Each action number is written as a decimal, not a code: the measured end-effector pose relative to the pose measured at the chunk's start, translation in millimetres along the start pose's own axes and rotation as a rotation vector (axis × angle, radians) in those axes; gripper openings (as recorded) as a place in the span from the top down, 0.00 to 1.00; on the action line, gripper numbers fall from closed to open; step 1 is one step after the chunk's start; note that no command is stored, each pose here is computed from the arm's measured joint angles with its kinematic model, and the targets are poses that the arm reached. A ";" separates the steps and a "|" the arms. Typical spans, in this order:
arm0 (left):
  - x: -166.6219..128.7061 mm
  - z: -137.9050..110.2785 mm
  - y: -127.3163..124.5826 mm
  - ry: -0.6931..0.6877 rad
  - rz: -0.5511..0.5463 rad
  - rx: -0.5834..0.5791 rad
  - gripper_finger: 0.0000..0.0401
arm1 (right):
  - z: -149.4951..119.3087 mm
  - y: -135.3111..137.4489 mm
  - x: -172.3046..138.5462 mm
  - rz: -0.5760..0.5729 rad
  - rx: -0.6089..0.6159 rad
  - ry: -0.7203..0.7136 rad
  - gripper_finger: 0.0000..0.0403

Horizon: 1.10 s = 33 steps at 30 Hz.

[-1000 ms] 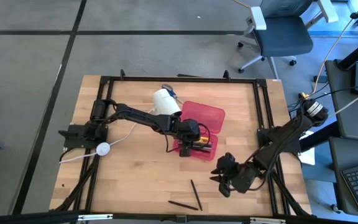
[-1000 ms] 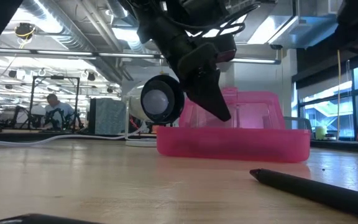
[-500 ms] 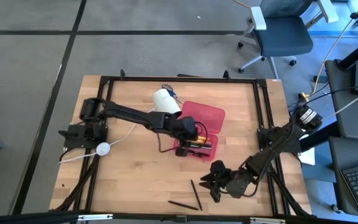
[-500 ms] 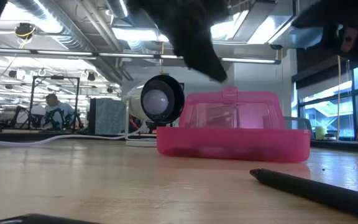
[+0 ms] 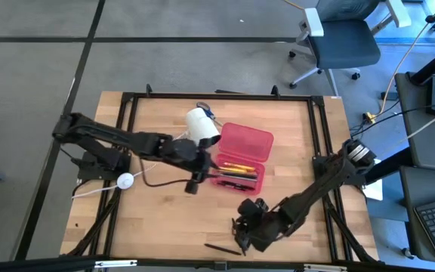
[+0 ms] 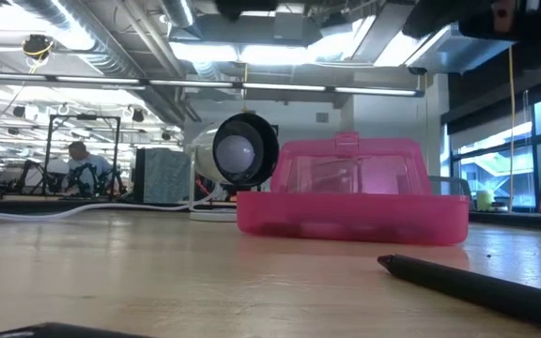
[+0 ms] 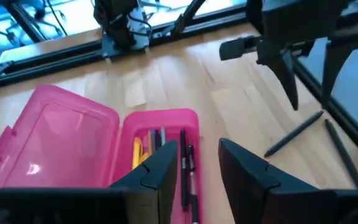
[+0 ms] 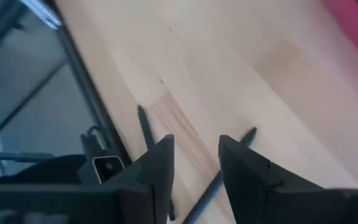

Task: Pick & place school supplies into a supply box
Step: Put the black pen into the pink supply box

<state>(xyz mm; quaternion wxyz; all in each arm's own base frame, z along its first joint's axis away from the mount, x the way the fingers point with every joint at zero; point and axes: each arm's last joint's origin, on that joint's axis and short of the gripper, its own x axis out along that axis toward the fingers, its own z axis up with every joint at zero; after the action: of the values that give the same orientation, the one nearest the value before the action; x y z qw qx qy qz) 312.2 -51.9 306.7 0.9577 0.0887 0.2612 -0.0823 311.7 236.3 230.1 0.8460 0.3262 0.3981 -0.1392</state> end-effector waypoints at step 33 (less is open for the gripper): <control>-21.6 -84.9 -34.0 -0.102 -0.072 -0.049 0.72 | -14.8 -0.5 86.6 -0.268 0.280 0.333 0.68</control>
<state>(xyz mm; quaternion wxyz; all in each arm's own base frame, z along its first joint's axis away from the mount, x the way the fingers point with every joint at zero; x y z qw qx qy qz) 245.7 -64.4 241.6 0.9680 0.0516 0.2172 -0.1145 358.6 247.8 156.7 0.6894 0.4032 0.5482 -0.2482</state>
